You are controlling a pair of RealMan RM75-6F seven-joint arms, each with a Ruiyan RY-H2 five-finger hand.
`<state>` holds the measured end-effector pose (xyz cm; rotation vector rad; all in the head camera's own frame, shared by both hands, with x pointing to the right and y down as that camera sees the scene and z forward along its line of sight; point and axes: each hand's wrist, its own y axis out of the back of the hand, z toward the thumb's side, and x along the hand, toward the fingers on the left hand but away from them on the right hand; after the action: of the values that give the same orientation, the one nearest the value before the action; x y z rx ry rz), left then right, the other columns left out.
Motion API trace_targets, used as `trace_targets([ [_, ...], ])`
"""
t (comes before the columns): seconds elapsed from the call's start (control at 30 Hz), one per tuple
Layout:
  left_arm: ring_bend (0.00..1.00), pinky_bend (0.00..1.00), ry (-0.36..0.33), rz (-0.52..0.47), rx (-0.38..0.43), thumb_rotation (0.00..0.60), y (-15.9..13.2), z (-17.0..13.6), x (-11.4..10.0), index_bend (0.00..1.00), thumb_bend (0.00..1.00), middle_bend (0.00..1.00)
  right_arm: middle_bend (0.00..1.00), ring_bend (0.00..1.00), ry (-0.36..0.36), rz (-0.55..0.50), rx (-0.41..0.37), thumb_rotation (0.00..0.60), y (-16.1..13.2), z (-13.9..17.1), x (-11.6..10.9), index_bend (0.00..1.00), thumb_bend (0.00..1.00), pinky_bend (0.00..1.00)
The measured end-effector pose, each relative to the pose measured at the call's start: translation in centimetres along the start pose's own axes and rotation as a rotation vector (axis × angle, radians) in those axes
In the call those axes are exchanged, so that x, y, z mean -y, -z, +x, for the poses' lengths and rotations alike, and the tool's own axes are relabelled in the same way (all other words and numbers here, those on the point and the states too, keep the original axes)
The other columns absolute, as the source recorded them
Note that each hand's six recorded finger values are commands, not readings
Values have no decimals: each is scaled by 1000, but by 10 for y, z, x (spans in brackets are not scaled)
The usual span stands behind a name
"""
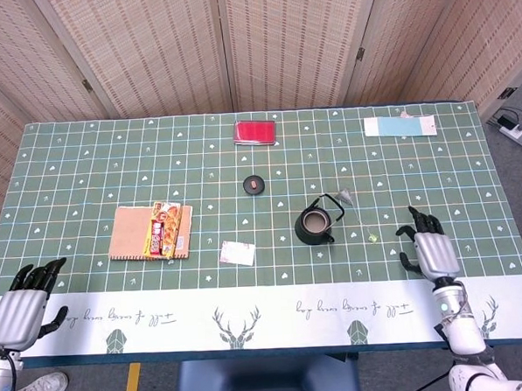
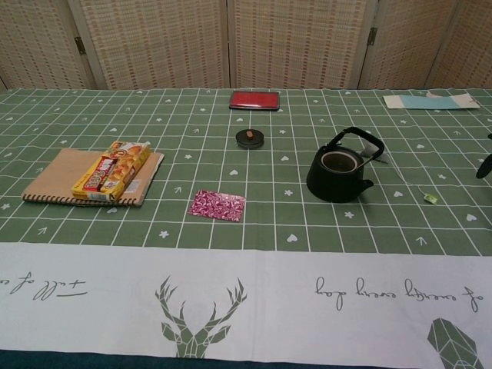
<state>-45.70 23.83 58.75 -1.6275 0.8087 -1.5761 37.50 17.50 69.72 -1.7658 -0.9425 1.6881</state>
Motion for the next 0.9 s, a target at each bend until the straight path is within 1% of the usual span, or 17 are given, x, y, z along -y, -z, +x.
trace_targets([
  [0.33, 136, 101, 5, -8, 9, 600, 0, 0, -1, 18, 341, 94, 0, 0, -72, 47, 62, 600, -20, -15, -10, 331, 442, 0],
  [0.43, 137, 102, 5, -18, 10, 600, 0, 0, -1, 20, 344, 94, 0, 0, -86, 65, 69, 600, -26, -20, -11, 331, 443, 0],
  [0.63, 137, 102, 0, -32, 18, 600, 2, 0, -5, 20, 345, 94, 0, 0, -104, 88, 79, 600, -41, -33, -4, 353, 443, 0],
  [0.9, 137, 102, -14, -62, 22, 600, 6, -1, -11, 20, 345, 93, 0, 0, -113, 141, 108, 600, -56, -47, 7, 353, 442, 0],
])
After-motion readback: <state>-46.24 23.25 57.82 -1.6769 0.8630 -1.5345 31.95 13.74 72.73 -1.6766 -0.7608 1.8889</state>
